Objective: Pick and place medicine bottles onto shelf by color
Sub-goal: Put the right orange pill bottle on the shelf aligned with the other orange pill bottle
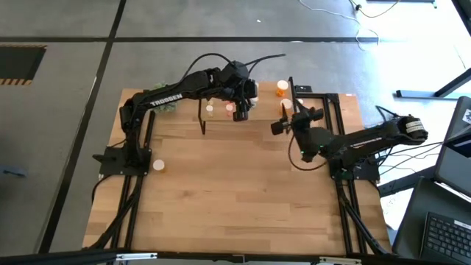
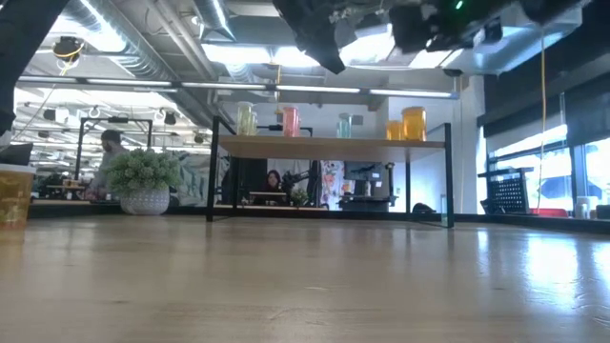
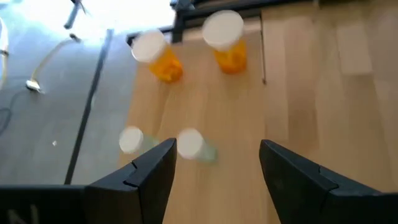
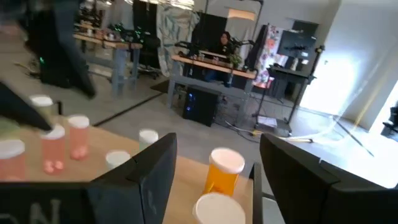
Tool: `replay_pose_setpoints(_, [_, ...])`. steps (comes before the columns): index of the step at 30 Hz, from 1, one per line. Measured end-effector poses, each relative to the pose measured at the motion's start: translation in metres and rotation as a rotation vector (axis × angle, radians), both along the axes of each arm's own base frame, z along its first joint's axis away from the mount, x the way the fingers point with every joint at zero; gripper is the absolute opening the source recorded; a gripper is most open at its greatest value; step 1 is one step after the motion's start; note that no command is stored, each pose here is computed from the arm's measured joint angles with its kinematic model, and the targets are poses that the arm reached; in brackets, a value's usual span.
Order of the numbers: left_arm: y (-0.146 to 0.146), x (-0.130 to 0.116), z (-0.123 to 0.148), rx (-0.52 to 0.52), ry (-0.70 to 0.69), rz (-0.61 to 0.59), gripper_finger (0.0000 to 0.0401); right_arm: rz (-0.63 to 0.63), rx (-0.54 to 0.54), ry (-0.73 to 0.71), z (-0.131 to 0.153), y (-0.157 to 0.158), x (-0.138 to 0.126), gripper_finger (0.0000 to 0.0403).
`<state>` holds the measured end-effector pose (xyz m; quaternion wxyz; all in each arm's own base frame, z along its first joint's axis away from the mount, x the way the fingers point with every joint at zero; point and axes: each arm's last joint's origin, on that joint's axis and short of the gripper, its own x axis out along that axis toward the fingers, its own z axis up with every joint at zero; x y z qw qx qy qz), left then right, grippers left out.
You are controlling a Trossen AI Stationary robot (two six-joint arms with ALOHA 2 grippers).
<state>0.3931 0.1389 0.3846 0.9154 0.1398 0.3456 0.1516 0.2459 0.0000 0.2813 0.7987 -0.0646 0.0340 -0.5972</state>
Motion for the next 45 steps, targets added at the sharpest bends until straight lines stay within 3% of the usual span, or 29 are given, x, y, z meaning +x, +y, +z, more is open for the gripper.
replay_pose_setpoints(4, [-0.008, -0.008, 0.006, -0.008, 0.026, -0.001, 0.0225, 0.03, -0.015, 0.014, 0.02, 0.011, -0.015, 0.0233])
replay_pose_setpoints(9, [-0.021, -0.024, 0.02, -0.062, 0.018, 0.033, 0.0226, -0.05, 0.02, 0.004, 0.04, 0.02, -0.033, 0.0233])
replay_pose_setpoints(13, [-0.029, -0.041, 0.032, -0.125, 0.008, 0.094, 0.0225, 0.07, 0.0, -0.035, 0.059, 0.026, -0.048, 0.0233])
replay_pose_setpoints(18, [-0.041, -0.062, 0.044, -0.171, 0.009, 0.167, 0.0227, 0.096, 0.003, -0.043, 0.077, 0.03, -0.064, 0.0233])
replay_pose_setpoints(26, [-0.062, -0.094, 0.064, -0.141, -0.004, 0.3, 0.0227, 0.208, 0.028, -0.105, 0.094, 0.043, -0.085, 0.0226])
replay_pose_setpoints(33, [-0.073, -0.114, 0.077, -0.099, -0.035, 0.339, 0.0225, 0.314, 0.084, -0.199, 0.09, 0.061, -0.089, 0.0226])
replay_pose_setpoints(37, [-0.078, -0.123, 0.082, -0.097, -0.038, 0.33, 0.0227, 0.485, 0.109, -0.271, 0.08, 0.071, -0.084, 0.0227])
replay_pose_setpoints(45, [-0.087, -0.134, 0.085, -0.098, -0.009, 0.304, 0.0227, 0.611, 0.373, -0.272, 0.032, 0.065, -0.073, 0.0227])
